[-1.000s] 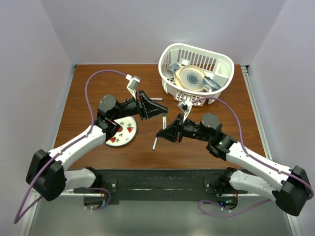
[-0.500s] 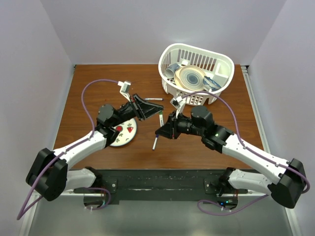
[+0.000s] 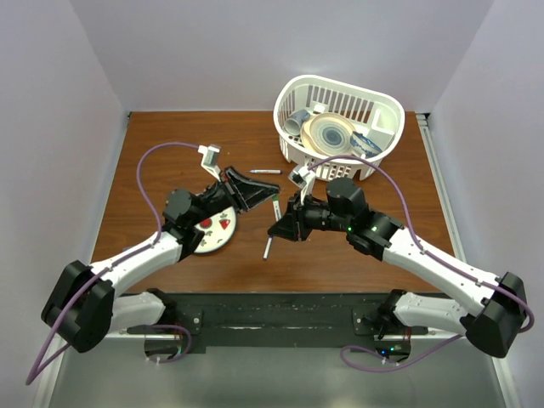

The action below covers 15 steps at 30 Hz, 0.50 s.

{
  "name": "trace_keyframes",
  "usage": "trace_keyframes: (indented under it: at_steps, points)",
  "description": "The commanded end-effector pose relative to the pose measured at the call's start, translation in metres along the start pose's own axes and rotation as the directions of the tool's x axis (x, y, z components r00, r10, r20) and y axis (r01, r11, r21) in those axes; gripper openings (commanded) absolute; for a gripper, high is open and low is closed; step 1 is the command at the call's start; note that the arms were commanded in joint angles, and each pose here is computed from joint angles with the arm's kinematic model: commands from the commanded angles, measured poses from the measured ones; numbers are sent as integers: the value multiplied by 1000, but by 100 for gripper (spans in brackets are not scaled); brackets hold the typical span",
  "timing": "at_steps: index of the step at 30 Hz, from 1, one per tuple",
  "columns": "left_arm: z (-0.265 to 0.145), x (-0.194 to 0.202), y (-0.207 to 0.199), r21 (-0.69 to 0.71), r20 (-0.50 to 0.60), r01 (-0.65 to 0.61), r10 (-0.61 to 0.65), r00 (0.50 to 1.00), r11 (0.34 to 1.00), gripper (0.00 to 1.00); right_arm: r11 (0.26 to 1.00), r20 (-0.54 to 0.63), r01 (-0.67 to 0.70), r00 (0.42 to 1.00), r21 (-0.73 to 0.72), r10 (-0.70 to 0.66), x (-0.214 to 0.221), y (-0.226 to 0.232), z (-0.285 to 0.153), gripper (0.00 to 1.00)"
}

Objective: Insert the pens into the pen caps

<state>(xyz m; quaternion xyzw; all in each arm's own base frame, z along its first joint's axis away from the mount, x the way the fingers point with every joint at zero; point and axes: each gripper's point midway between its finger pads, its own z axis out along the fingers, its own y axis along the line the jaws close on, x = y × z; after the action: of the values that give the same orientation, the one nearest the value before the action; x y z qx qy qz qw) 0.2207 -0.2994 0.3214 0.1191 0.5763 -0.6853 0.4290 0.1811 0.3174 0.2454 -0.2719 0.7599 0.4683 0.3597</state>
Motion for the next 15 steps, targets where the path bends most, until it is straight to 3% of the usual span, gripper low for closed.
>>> trace_keyframes:
  at_steps: [1,4,15]
  points:
    - [-36,99,-37,120,-440,165,-96,893,979,0,991,506,107,852,80,-133,-156,22,-40,0]
    - [-41,105,-32,67,-438,168,-122,891,984,0,989,548,90,825,119,-141,-166,18,-49,0]
    - [-56,134,-60,154,-491,279,-171,854,948,0,982,613,154,768,106,-187,-201,35,-56,0]
